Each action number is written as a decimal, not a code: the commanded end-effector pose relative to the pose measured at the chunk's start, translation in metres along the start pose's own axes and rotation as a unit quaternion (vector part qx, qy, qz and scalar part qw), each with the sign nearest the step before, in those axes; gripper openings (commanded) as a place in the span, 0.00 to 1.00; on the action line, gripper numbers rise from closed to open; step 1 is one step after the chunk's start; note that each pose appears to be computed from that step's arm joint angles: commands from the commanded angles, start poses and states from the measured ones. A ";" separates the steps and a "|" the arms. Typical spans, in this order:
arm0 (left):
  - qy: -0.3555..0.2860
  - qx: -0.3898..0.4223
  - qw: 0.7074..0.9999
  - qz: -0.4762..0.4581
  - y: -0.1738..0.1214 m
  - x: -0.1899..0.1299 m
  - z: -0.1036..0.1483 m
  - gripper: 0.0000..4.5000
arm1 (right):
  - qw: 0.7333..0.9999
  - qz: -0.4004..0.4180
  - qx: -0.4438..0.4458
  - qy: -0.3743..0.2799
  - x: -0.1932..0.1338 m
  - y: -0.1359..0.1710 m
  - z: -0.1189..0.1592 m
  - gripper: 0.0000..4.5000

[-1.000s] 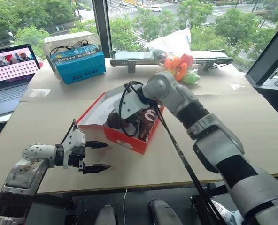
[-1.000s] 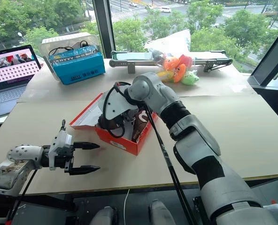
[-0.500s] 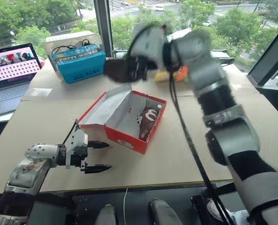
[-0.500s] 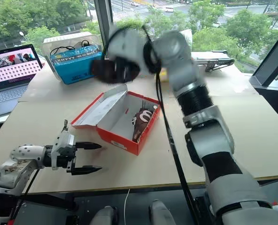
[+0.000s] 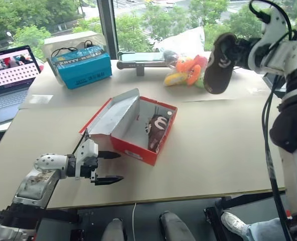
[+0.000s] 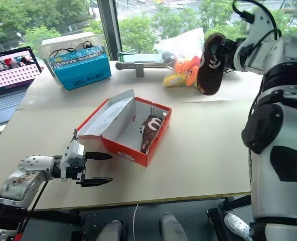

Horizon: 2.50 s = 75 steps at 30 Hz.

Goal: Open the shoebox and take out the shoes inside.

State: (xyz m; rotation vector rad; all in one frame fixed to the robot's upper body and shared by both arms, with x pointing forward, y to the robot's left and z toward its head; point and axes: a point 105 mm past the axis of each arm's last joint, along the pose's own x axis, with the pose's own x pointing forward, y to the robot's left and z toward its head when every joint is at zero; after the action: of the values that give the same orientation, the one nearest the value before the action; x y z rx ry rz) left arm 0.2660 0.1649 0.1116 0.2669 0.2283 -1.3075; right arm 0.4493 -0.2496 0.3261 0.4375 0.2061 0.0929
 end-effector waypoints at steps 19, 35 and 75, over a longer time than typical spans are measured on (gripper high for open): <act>-0.006 0.014 1.000 -0.013 -0.005 0.007 0.010 1.00 | 0.951 -0.129 0.223 0.169 0.023 -0.078 -0.169 0.21; -0.009 0.012 1.000 -0.012 -0.006 0.009 0.011 1.00 | 0.969 -0.077 0.218 0.086 0.022 -0.049 -0.096 0.99; -0.016 -0.003 1.000 -0.020 -0.020 0.013 0.005 1.00 | 0.315 0.433 -0.839 0.095 -0.021 0.125 -0.193 0.99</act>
State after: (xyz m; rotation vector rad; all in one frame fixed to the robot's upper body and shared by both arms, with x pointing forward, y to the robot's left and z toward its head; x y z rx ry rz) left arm 0.2526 0.1495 0.1037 0.2348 0.2418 -1.3399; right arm 0.3827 -0.0594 0.2145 -1.6682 -0.0260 1.2939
